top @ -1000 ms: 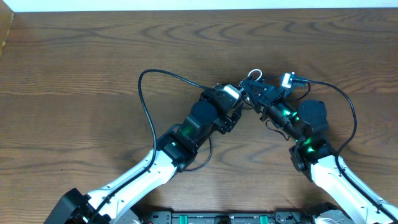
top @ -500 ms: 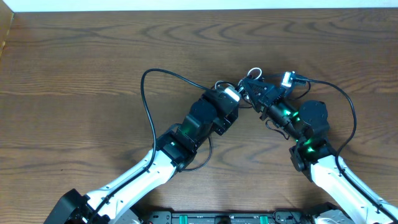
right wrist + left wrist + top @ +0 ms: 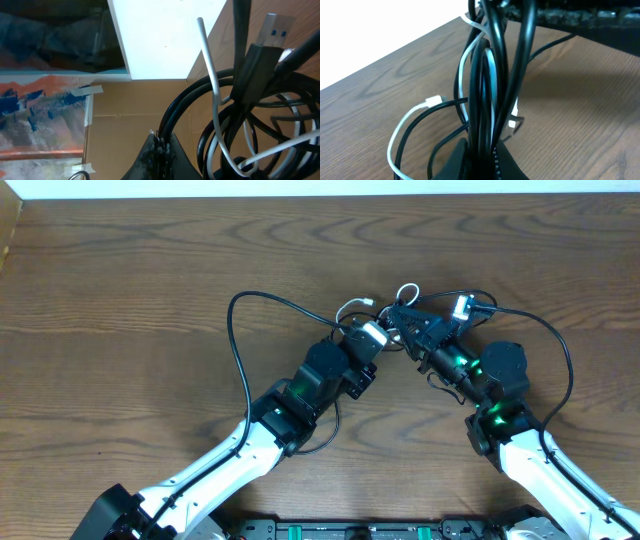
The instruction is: Untangle cables
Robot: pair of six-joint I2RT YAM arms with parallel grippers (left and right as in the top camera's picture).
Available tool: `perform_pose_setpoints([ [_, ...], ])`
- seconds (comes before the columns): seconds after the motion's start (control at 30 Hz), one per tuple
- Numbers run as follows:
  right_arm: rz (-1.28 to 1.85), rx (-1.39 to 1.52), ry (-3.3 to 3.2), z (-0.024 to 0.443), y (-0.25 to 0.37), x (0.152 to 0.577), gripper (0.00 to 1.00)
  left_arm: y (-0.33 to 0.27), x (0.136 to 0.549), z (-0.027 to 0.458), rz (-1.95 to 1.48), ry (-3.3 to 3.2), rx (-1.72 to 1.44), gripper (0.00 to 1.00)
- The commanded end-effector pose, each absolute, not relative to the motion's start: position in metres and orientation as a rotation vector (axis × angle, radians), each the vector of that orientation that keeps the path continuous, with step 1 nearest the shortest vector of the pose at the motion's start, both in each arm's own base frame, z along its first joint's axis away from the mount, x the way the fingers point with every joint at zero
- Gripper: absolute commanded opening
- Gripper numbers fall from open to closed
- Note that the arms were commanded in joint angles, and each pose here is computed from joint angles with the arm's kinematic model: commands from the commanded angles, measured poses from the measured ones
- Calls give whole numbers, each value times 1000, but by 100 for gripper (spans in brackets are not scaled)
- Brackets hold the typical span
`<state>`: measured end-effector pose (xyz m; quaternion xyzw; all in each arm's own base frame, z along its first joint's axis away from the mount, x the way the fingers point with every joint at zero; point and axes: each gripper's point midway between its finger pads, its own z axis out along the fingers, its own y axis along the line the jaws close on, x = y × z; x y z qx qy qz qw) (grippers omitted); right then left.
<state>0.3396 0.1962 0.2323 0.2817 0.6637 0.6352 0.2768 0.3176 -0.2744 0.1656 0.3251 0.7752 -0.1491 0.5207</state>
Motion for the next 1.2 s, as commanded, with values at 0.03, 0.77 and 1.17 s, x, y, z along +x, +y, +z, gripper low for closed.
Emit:
perform_pose_setpoints([
  [0.03, 1692, 743, 1774, 236, 197, 341, 2, -263, 330, 183, -285, 1837, 698, 7],
  [0.77, 1372, 990, 1934, 166, 136, 356, 1, -252, 330, 187, -248, 1856, 651, 7],
  [1.17, 1275, 1068, 1975, 145, 113, 355, 1, -242, 332, 202, -211, 1830, 599, 7],
])
